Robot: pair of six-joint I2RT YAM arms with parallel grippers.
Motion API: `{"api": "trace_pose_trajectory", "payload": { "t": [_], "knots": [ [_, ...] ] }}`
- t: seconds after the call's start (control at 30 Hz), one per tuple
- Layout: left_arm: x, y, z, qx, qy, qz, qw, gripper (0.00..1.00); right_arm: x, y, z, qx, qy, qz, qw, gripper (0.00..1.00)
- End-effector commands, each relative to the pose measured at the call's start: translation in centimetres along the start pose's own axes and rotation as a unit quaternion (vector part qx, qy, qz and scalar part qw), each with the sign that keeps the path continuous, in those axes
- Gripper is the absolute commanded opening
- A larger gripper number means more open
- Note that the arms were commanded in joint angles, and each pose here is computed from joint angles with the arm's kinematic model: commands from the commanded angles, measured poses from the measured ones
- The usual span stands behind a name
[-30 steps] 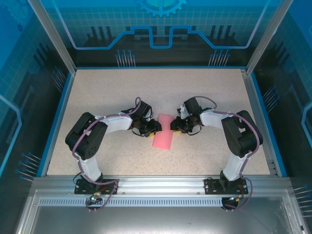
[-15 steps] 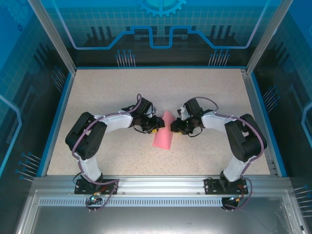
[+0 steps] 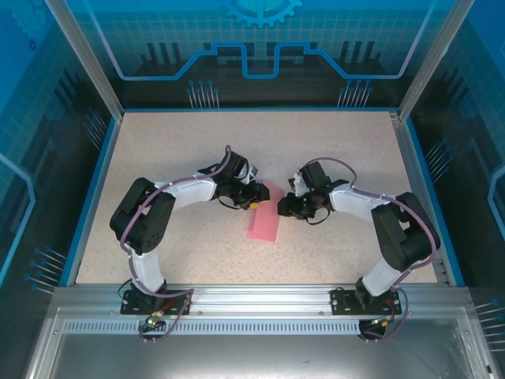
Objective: Fold a paper plane with a square sheet of paper (pick it up from the middle)
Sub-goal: Fold the triangle a second time at the center of the table.
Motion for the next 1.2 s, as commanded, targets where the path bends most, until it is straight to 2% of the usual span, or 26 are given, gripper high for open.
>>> {"api": "trace_pose_trajectory", "payload": {
  "t": [0.0, 0.07, 0.23, 0.33, 0.47, 0.6, 0.7, 1.17],
  "knots": [
    [0.4, -0.1, 0.8, -0.007, 0.008, 0.016, 1.0, 0.35, 1.0, 0.6, 1.9, 0.049, 0.045, -0.013, 0.998, 0.35],
    [0.5, -0.1, 1.0, -0.008, 0.013, 0.015, 1.0, 0.31, 1.8, 0.8, 3.4, 0.094, 0.087, -0.028, 0.991, 0.39],
    [0.5, -0.1, 1.0, -0.007, 0.017, 0.015, 1.0, 0.27, 4.2, 1.0, 6.6, 0.175, 0.178, -0.069, 0.966, 0.5],
    [0.5, -0.1, 0.9, -0.008, 0.018, 0.017, 1.0, 0.23, 5.6, 0.7, 8.5, 0.204, 0.228, -0.082, 0.949, 0.57],
    [0.5, 0.0, 0.9, -0.009, 0.021, 0.017, 1.0, 0.22, 6.4, -0.5, 11.6, 0.218, 0.288, -0.087, 0.928, 0.61],
    [0.6, 0.0, 1.0, -0.01, 0.022, 0.017, 1.0, 0.22, 6.6, -1.5, 12.5, 0.256, 0.305, -0.087, 0.913, 0.64],
    [0.6, 0.0, 1.0, -0.01, 0.021, 0.016, 1.0, 0.22, 6.5, -2.5, 12.6, 0.266, 0.312, -0.075, 0.909, 0.63],
    [0.7, 0.0, 1.2, -0.012, 0.023, 0.017, 1.0, 0.22, 6.5, -3.0, 12.6, 0.302, 0.32, -0.071, 0.895, 0.36]
  ]
}}
Point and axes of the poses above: each hand's point on the last joint's axis, 136 mm out from that joint toward the fingers, its own y axis back along the fingers, its own z axis along the line the jaws close on, x = y × z, the point moved 6 cm from there along y, back along the fingers, and after that the axes turned 10 degrees about y, right-handed, at the moved point
